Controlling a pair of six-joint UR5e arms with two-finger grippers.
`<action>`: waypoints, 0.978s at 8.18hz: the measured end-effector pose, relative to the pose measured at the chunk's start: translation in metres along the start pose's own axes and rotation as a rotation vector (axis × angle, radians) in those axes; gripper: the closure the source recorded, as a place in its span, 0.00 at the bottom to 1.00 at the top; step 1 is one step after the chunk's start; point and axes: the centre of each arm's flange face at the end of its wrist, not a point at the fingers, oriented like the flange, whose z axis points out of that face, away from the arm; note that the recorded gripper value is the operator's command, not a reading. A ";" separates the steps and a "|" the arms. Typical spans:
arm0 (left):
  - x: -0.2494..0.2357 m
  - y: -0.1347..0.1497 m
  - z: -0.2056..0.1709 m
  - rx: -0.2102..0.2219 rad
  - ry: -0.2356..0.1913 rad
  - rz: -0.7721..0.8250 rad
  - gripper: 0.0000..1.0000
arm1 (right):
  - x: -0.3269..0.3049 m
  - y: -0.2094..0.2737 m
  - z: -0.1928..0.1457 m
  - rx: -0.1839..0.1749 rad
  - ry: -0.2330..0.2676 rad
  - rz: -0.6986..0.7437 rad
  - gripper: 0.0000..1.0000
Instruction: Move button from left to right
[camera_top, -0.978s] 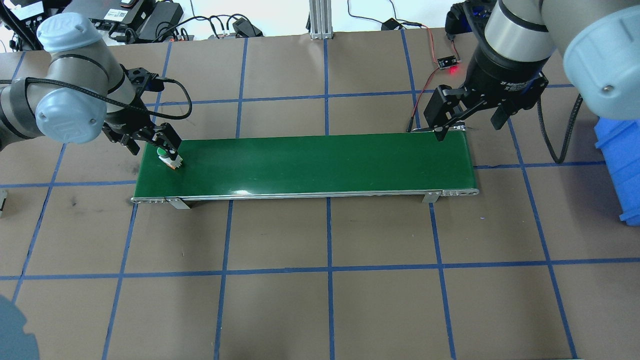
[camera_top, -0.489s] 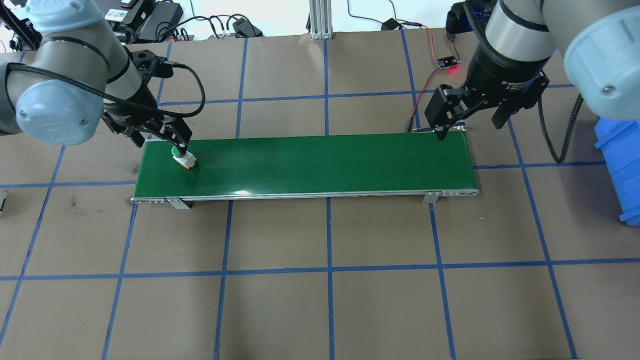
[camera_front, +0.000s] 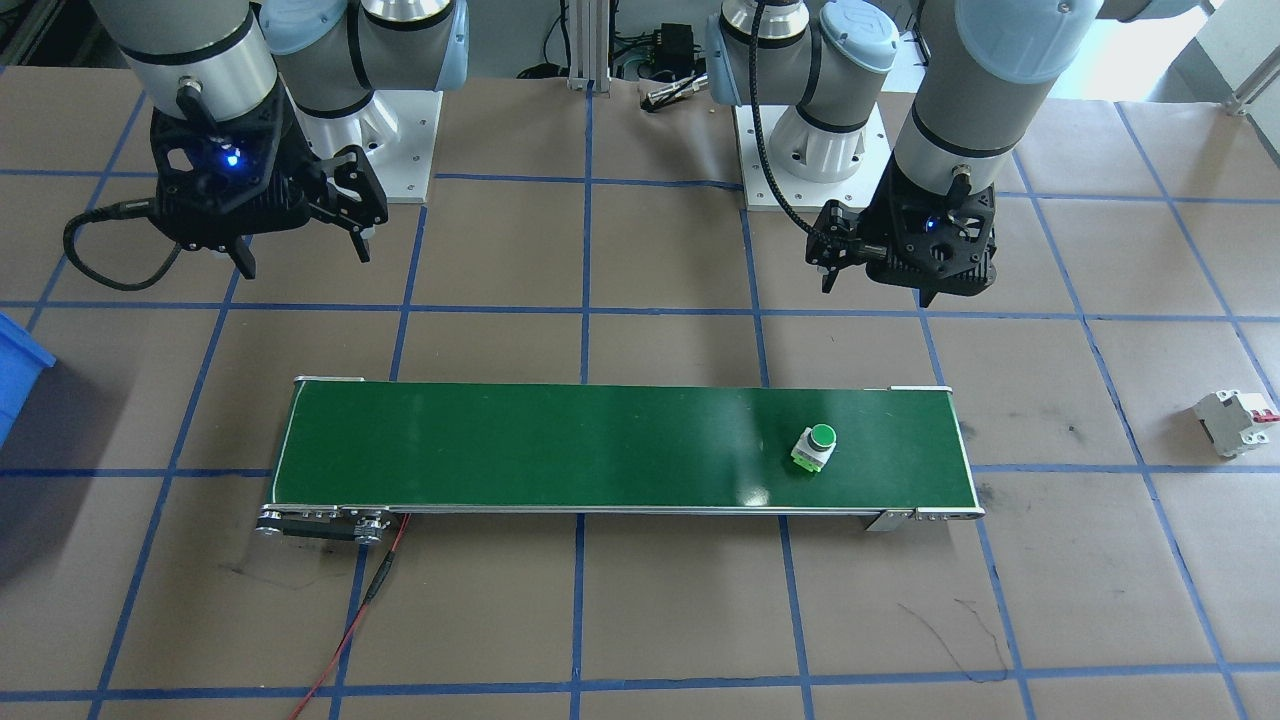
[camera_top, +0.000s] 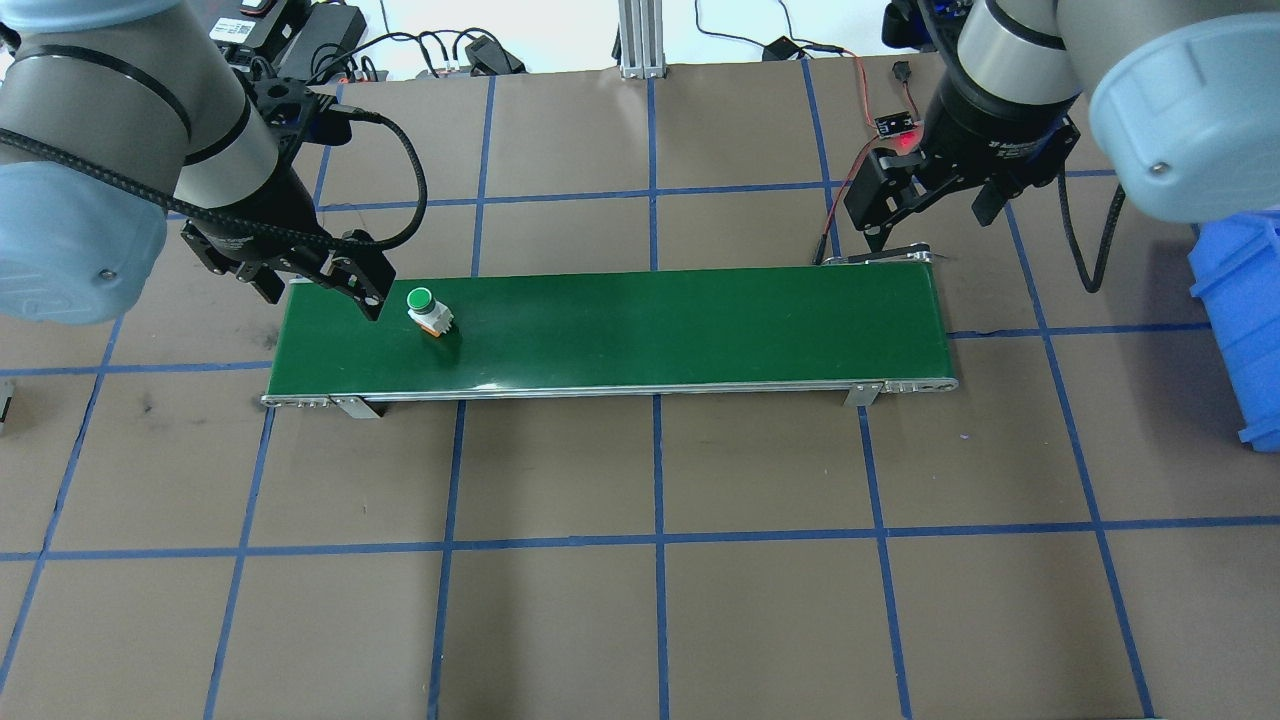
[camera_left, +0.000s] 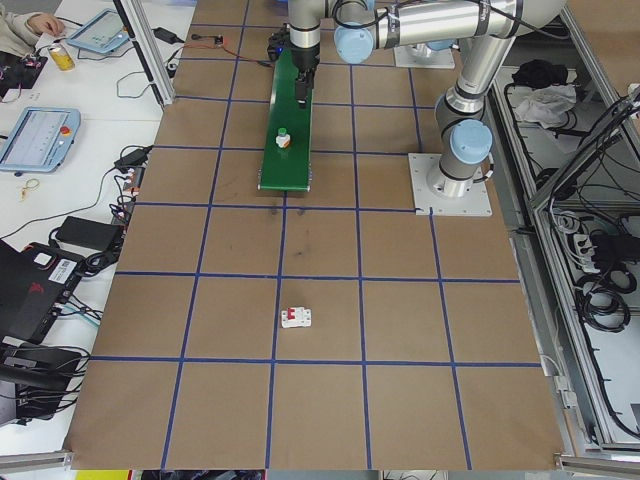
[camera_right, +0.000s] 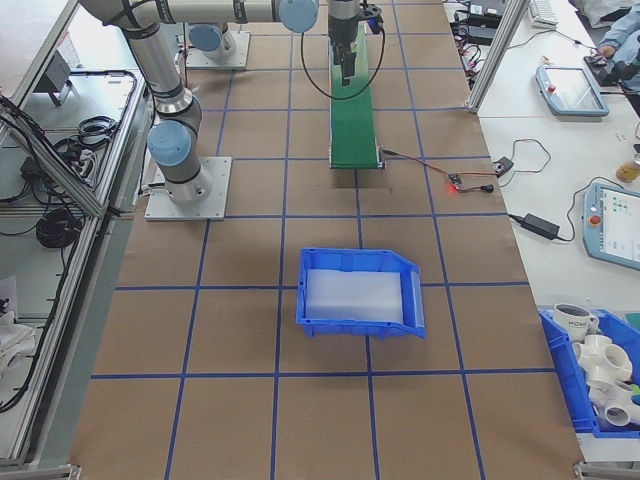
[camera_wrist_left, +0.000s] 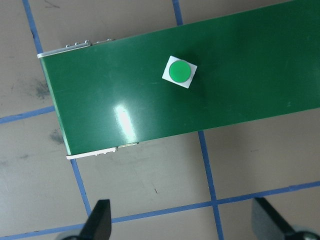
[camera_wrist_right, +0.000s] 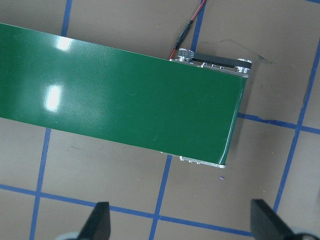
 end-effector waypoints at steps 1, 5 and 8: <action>0.001 0.000 0.001 -0.013 0.005 0.000 0.00 | 0.002 -0.012 0.012 0.004 -0.002 0.001 0.00; 0.003 0.007 -0.004 -0.022 0.005 0.003 0.00 | 0.011 -0.066 0.090 0.001 -0.019 0.011 0.00; 0.003 0.010 -0.006 -0.019 0.001 0.005 0.00 | 0.001 -0.067 0.112 -0.018 -0.116 0.124 0.00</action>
